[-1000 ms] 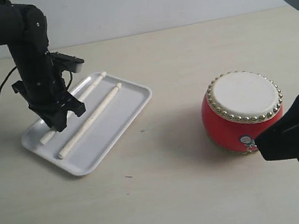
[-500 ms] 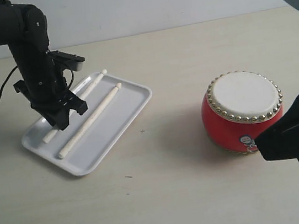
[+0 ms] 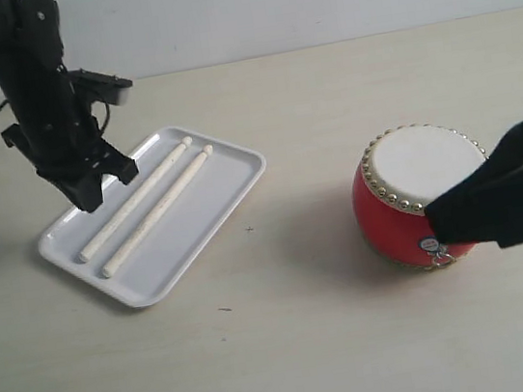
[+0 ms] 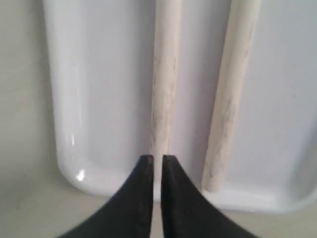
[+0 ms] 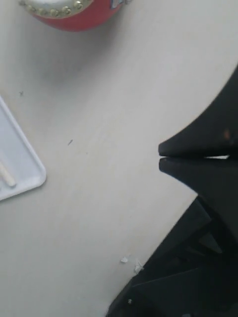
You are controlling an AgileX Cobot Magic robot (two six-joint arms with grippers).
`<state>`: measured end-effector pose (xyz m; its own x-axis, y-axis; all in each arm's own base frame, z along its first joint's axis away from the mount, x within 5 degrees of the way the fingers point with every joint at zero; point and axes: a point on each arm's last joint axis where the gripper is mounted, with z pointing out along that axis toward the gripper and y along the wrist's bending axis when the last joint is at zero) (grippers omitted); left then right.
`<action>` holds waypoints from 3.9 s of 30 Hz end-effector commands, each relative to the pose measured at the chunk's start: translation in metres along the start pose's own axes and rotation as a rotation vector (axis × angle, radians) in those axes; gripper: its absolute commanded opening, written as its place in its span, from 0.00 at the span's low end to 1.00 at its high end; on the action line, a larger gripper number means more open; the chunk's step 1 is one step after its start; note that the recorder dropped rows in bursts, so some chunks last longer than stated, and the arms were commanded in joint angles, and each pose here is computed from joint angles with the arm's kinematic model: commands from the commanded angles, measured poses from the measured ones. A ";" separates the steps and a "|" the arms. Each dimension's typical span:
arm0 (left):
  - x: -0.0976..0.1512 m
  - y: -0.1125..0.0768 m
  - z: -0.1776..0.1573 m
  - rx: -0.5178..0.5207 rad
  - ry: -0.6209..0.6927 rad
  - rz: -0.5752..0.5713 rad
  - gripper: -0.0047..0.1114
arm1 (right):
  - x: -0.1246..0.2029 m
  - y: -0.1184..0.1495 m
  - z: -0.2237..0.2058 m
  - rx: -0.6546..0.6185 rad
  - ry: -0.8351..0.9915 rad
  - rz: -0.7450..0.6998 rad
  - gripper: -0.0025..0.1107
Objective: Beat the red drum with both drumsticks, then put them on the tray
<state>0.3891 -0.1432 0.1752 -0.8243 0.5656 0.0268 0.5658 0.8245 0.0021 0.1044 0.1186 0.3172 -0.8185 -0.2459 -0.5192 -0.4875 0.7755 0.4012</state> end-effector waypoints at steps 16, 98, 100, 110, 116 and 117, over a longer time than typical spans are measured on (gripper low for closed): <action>0.288 -0.087 -0.118 0.027 -1.128 -0.078 0.04 | 0.028 -0.030 -0.031 0.176 -0.428 -0.261 0.02; 0.359 -0.066 -0.015 -0.482 -1.483 -0.585 0.04 | 0.034 -0.029 -0.031 0.144 -0.406 -0.224 0.02; 0.359 -0.066 -0.015 -0.483 -1.482 -0.583 0.04 | 0.034 -0.029 -0.031 0.144 -0.406 -0.224 0.02; 0.359 -0.066 -0.015 -0.483 -1.482 -0.583 0.04 | 0.034 -0.029 -0.032 0.141 -0.414 -0.225 0.02; 0.359 -0.066 -0.015 -0.483 -1.482 -0.583 0.04 | 0.038 -0.028 -0.040 0.129 -0.456 -0.229 0.02; 0.359 -0.066 -0.015 -0.483 -1.482 -0.583 0.04 | 0.039 -0.028 -0.042 0.122 -0.463 -0.226 0.02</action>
<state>0.0563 0.0046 0.2005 -0.0603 -0.0290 -0.9978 -0.0807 0.9965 -0.0241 0.0769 0.0657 0.3147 -0.4877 -0.1730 -0.8557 -0.5694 0.8060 0.1616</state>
